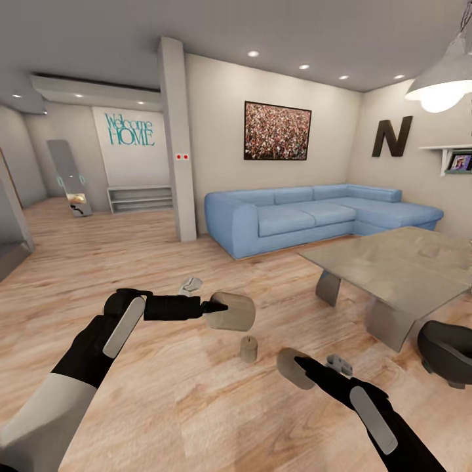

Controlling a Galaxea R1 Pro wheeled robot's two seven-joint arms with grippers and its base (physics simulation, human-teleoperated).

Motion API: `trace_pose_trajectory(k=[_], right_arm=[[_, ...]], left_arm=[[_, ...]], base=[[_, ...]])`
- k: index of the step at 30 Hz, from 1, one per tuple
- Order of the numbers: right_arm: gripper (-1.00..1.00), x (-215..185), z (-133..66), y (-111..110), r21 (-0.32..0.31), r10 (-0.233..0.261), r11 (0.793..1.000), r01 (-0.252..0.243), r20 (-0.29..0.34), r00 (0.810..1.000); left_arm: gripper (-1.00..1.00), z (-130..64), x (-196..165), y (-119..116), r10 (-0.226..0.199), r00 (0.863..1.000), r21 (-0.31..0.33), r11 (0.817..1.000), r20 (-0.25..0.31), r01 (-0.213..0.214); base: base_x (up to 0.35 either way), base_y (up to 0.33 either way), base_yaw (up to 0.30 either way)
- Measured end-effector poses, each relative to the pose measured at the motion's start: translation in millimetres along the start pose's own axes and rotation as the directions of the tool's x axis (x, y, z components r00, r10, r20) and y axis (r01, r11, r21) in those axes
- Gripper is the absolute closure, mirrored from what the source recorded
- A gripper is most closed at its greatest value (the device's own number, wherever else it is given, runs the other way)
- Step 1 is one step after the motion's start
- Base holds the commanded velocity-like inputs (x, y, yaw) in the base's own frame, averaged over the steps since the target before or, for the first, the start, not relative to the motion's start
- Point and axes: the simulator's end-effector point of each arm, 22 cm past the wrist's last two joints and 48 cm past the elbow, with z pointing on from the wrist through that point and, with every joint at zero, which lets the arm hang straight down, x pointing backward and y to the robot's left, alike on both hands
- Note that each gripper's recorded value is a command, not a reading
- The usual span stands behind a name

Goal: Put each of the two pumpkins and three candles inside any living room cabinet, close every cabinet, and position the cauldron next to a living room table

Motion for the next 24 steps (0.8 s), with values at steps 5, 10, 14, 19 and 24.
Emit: trace_pose_trajectory(k=[5, 10, 14, 19, 24], right_arm=[[1.0, -0.8, -0.7, 0.7, -0.001, -0.001, 1.0, 0.001, 0.002, 1.0], [1.0, -1.9, -1.5, 1.6, -0.002, -0.003, 1.0, 0.003, 0.004, 1.0], [1.0, -2.3, -1.7, 1.6, -0.002, -0.003, 1.0, 0.003, 0.005, 1.0], [1.0, -1.9, -1.7, 1.4, -0.001, -0.004, 1.0, 0.004, 0.003, 1.0], [1.0, -2.9, -2.3, 2.0, -0.002, -0.005, 1.0, 0.005, 0.006, 1.0]], left_arm=[[1.0, -0.5, -0.2, -0.1, 0.0, 1.0, -0.002, 1.0, 0.0, 0.0], [1.0, -1.3, -1.0, -1.4, 0.003, 1.0, -0.003, 1.0, 0.001, -0.003], [1.0, -1.6, -1.1, -1.4, 0.005, 1.0, -0.004, 1.0, 0.001, -0.005], [1.0, -1.6, -1.0, -1.1, 0.006, 1.0, -0.006, 1.0, 0.001, -0.006], [1.0, -2.1, -1.5, -1.9, 0.008, 1.0, -0.007, 1.0, 0.002, -0.008]], base=[[-0.045, 0.015, -0.177], [-0.212, 0.104, -0.178], [-0.267, 0.138, -0.044], [-0.28, 0.146, -0.005], [-0.278, 0.142, -0.117]])
